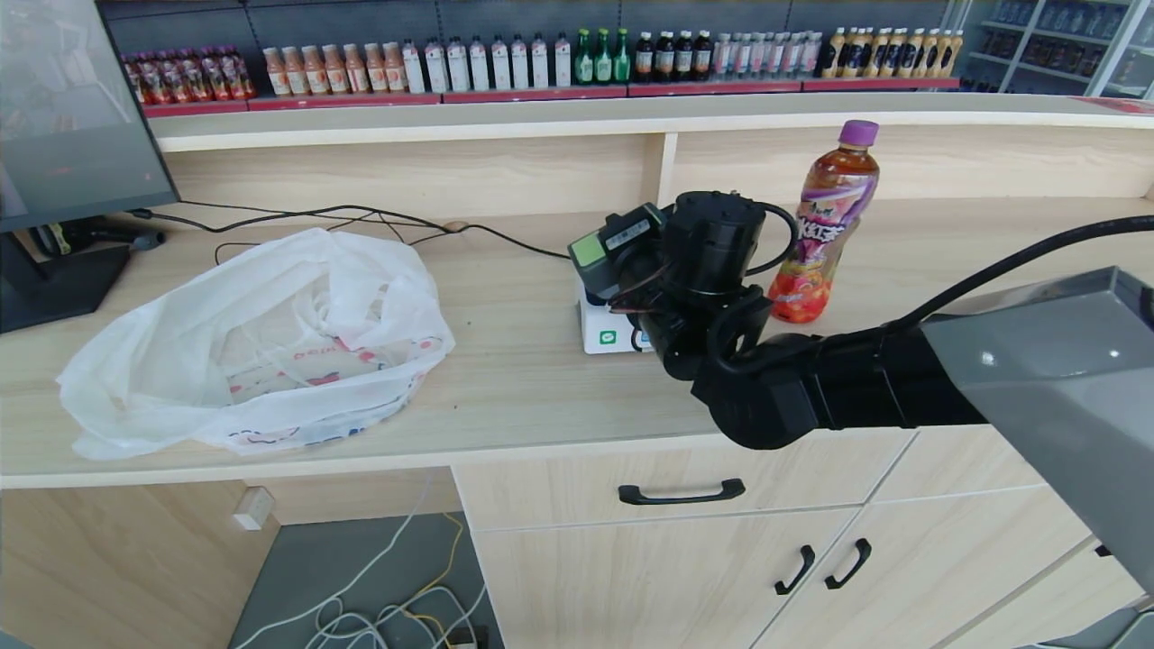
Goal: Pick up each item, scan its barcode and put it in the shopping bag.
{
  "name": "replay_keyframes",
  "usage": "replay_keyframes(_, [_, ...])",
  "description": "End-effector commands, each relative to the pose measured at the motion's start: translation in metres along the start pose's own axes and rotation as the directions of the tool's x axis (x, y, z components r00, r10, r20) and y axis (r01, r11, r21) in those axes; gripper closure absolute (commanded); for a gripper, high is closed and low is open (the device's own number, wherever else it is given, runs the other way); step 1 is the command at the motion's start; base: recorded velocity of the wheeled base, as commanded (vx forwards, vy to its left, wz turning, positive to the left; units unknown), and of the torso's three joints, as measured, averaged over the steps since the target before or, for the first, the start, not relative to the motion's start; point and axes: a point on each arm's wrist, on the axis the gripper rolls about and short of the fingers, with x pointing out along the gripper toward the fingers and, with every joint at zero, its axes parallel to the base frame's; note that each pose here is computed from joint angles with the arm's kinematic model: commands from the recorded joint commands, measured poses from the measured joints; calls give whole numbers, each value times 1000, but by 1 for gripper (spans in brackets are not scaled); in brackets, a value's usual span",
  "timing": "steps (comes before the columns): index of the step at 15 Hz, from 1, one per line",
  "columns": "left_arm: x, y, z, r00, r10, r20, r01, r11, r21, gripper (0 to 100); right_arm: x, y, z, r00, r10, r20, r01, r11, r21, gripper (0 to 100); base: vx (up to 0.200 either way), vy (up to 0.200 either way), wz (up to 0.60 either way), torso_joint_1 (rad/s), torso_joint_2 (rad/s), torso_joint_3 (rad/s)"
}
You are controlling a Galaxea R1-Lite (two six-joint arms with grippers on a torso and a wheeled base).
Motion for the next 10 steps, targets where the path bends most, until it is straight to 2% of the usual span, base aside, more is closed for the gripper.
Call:
replay_keyframes(1, [0, 0, 0, 1000, 0, 0, 0, 1000, 0, 0, 1, -2, -1, 1000, -3, -2, 3, 1000, 3, 100, 0, 0, 0, 0, 0, 0])
replay_keyframes(10, [0, 0, 0, 1000, 0, 0, 0, 1000, 0, 0, 0, -3, -2, 1000, -8, -4, 8, 1000, 11, 100, 0, 0, 0, 0, 0, 0])
